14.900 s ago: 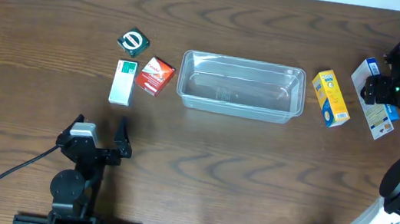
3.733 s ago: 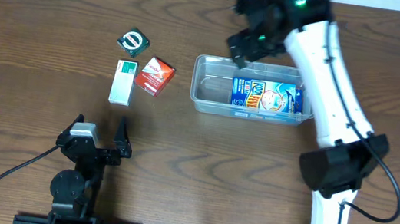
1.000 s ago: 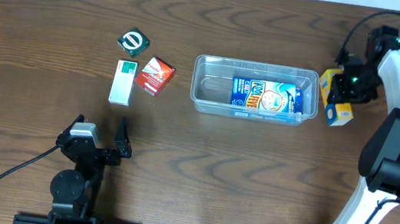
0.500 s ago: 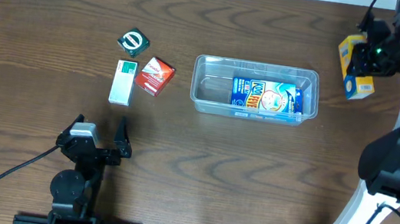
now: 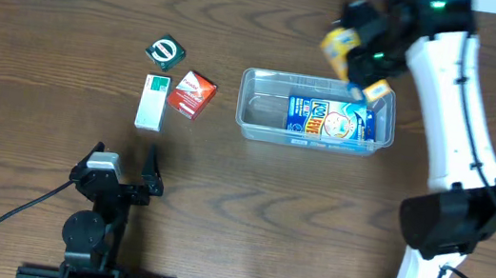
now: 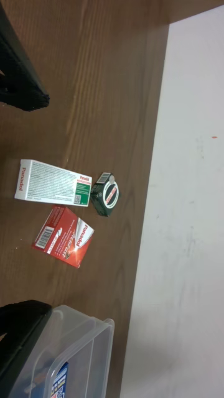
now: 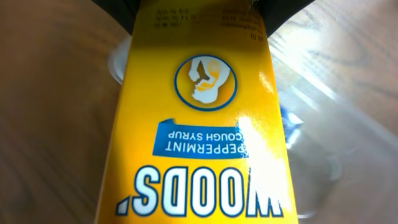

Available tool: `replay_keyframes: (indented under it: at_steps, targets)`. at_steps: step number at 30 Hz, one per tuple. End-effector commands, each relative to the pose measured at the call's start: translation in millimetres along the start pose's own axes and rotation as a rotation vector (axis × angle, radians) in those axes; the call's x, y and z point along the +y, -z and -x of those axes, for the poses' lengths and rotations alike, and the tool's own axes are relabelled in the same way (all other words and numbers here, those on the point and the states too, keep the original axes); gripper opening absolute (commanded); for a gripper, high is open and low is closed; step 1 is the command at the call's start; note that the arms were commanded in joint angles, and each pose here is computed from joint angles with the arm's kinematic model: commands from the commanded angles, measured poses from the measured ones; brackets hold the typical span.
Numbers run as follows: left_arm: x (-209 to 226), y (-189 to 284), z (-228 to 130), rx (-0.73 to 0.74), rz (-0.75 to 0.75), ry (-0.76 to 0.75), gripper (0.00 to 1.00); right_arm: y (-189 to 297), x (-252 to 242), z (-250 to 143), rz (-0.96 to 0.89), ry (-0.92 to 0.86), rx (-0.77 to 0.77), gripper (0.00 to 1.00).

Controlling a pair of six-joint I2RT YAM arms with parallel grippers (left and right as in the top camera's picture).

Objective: Pack container
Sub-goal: 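Carry the Woods' box over the container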

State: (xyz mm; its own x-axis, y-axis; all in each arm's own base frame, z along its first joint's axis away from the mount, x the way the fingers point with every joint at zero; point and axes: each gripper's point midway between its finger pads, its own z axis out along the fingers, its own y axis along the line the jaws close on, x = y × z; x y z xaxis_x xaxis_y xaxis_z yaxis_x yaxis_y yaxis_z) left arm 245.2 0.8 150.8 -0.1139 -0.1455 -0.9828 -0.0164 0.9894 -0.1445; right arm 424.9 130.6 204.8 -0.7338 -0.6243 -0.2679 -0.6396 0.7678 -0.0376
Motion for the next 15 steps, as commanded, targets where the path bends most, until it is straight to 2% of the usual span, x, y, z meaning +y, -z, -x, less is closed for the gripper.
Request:
replay_keyframes:
  at_steps: [1,8,15]
  targets:
    - [3.5,-1.1,-15.9,0.048,0.011,-0.005,0.98,13.3,19.9,10.7,-0.028,0.167,-0.027,0.39]
    - [3.5,-1.1,-15.9,0.048,0.011,-0.005,0.98,1.4,50.6,8.2,0.068,0.289,-0.009,0.39]
    - [3.4,-1.1,-15.8,0.048,0.011,-0.005,0.98,-25.4,70.7,-14.9,0.235,0.368,0.034,0.38]
